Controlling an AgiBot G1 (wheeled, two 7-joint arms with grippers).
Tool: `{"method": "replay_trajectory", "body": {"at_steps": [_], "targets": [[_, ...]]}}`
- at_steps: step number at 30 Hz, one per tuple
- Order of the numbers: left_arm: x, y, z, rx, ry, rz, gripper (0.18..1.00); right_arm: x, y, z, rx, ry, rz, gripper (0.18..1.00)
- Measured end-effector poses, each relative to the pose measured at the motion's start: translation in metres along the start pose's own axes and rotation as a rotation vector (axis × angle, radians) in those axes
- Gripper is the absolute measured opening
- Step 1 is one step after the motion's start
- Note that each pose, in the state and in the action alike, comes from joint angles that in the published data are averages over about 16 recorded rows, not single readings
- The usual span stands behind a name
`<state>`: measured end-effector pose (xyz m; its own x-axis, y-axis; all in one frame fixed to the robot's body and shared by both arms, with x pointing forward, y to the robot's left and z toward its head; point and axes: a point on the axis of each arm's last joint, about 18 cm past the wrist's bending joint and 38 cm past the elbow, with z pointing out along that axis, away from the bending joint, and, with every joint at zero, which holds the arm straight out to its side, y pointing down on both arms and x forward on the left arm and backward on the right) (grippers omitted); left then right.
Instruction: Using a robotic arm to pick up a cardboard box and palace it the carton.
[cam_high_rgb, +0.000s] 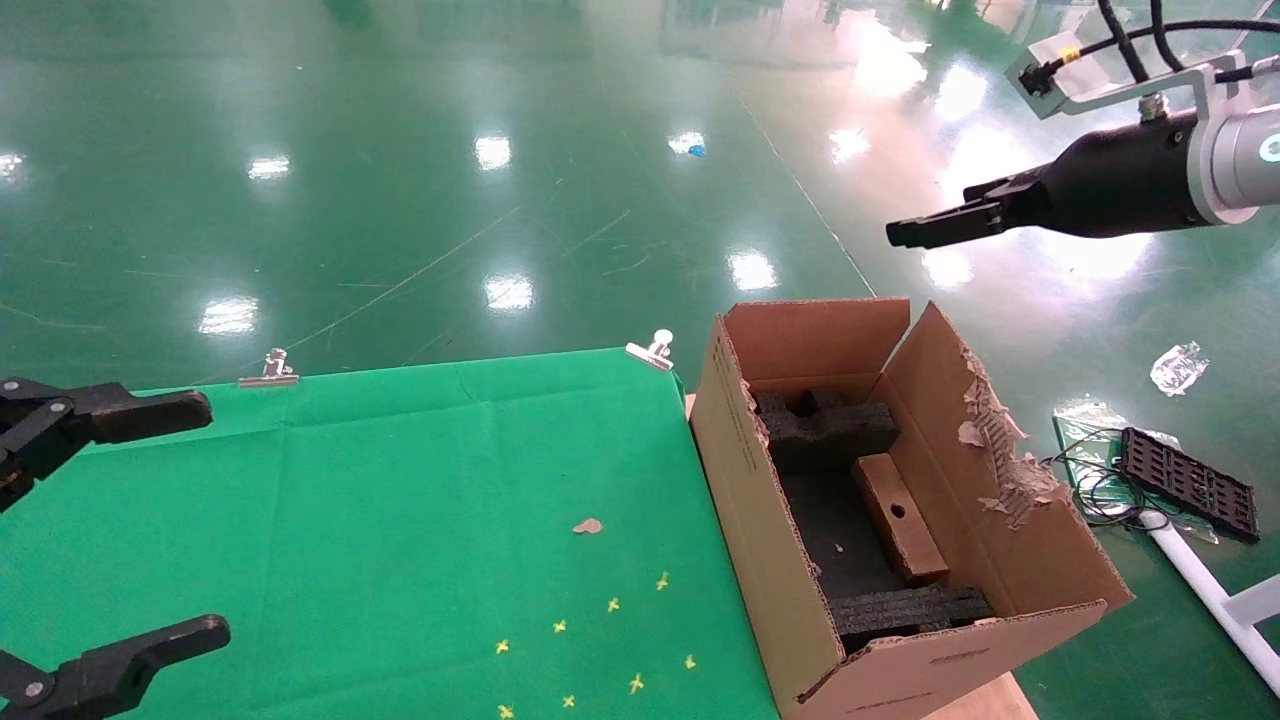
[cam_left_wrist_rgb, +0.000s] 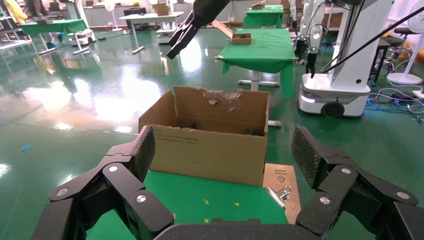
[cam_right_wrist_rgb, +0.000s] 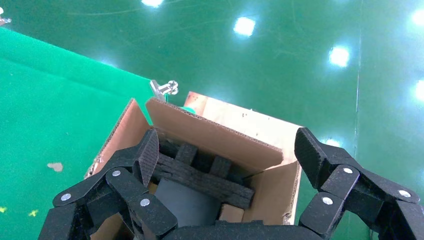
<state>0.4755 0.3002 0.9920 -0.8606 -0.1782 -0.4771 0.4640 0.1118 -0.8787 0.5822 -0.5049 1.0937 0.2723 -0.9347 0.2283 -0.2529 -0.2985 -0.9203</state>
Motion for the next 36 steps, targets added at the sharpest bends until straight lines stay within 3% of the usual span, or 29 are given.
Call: {"method": "replay_trajectory", "body": {"at_steps": [20, 36], "targets": [[0.0, 0.0, 0.0, 0.0, 0.0, 0.0, 1.001, -0.101, 0.006, 0.036, 0.127, -0.387, -0.158, 1.0], [0.0, 0.0, 0.0, 0.0, 0.0, 0.0, 1.001, -0.176, 0.023, 0.03, 0.306, -0.686, -0.266, 1.0]]}}
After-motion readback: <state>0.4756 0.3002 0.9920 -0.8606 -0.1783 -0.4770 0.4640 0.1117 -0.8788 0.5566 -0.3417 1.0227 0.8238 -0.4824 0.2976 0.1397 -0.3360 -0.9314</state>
